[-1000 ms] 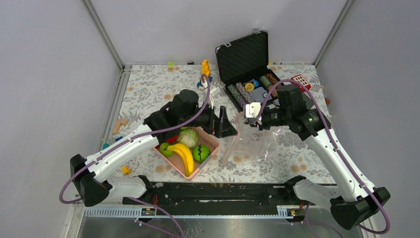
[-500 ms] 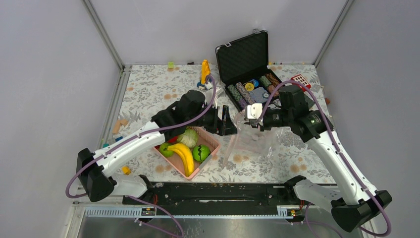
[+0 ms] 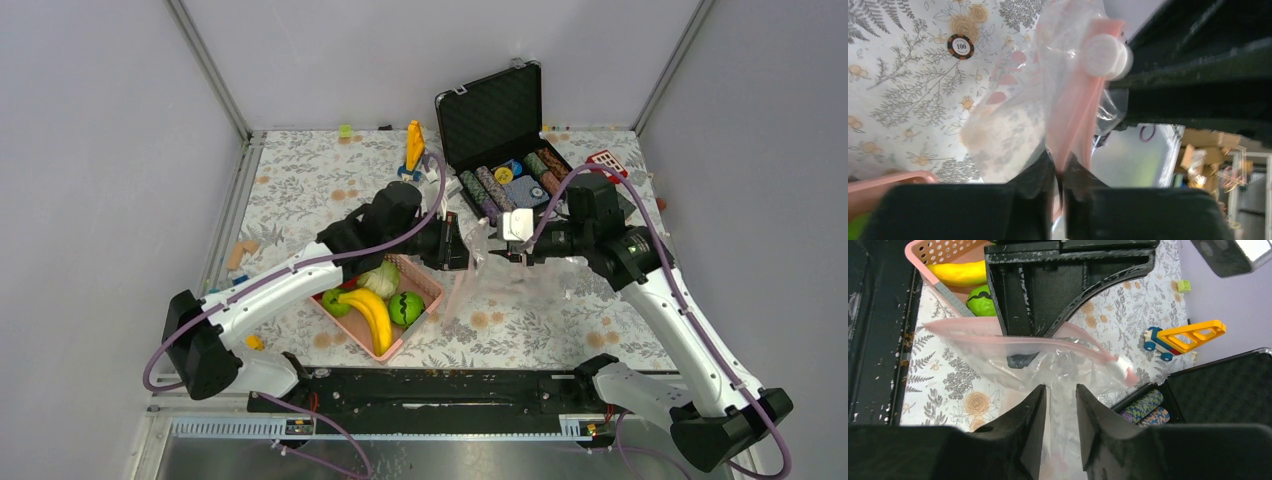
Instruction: Place the food in the zip-top bag and seal the zipper
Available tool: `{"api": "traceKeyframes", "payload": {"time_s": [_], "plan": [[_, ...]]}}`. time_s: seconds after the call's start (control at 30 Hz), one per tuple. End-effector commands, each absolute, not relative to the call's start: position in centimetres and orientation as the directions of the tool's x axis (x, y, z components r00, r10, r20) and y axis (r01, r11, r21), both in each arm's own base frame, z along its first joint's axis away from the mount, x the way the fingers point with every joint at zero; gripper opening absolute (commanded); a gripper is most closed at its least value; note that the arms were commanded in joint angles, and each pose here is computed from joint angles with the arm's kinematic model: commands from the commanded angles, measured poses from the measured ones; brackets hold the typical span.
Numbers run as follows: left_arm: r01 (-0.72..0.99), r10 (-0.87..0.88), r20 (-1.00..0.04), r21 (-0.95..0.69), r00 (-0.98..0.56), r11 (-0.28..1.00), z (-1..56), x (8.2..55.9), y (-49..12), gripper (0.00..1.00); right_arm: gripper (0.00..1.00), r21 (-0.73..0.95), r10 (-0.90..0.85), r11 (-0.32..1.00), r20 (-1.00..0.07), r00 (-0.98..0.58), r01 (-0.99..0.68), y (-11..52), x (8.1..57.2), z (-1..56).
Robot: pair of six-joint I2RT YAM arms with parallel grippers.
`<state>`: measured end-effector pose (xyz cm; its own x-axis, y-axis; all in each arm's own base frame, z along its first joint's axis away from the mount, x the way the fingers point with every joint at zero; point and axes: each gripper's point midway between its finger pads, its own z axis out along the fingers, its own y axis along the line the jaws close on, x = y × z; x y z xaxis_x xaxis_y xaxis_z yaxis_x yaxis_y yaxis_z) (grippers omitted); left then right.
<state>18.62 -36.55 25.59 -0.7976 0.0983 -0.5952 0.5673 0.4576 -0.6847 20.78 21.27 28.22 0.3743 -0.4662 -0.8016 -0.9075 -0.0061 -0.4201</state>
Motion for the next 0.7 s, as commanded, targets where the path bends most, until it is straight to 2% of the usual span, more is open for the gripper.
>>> {"api": "traceKeyframes", "payload": {"time_s": [0.0,0.03,0.07,0.1,0.2,0.3,0.43,0.53,0.67], "plan": [[0.615,0.071,-0.641,-0.693,-0.765,0.376,27.8,18.4,-37.3,0.00,0.56,-0.439,-0.431,0.084,-0.826,0.364,-0.895,22.0,22.2,29.8],[0.612,0.060,-0.645,-0.687,-0.762,0.390,27.7,18.6,-37.2,0.00,0.79,-0.418,-0.443,0.137,-0.837,0.322,-0.898,21.8,22.9,29.8],[0.605,0.047,-0.646,-0.683,-0.762,0.410,27.7,18.9,-37.0,0.00,0.96,-0.405,-0.452,0.193,-0.845,0.286,-0.894,21.5,23.6,30.0],[0.592,0.026,-0.651,-0.673,-0.759,0.443,27.6,19.5,-36.7,0.00,0.99,-0.393,-0.453,0.259,-0.856,0.248,-0.883,21.2,24.5,30.4],[0.545,-0.030,-0.661,-0.642,-0.750,0.539,27.3,21.0,-35.5,0.00,1.00,-0.264,-0.365,0.566,-0.930,0.050,-0.781,19.6,27.6,33.2],[0.480,-0.104,-0.677,-0.612,-0.729,0.629,27.8,22.6,-34.1,0.00,1.00,-0.038,-0.144,0.805,-0.980,-0.133,-0.592,17.5,29.5,35.5],[0.362,-0.230,-0.723,-0.562,-0.651,0.743,30.0,24.9,-30.7,0.00,1.00,0.096,-0.006,0.843,-0.982,-0.189,-0.530,16.9,28.8,36.1],[0.257,-0.323,-0.761,-0.532,-0.563,0.807,32.4,26.0,-27.2,0.00,1.00,0.214,0.094,0.816,-0.966,-0.242,-0.537,17.5,27.5,36.6],[0.108,-0.406,-0.774,-0.515,-0.486,0.851,34.3,27.0,-23.8,0.00,1.00,0.343,0.144,0.727,-0.923,-0.356,-0.595,19.9,26.1,35.9]]}}
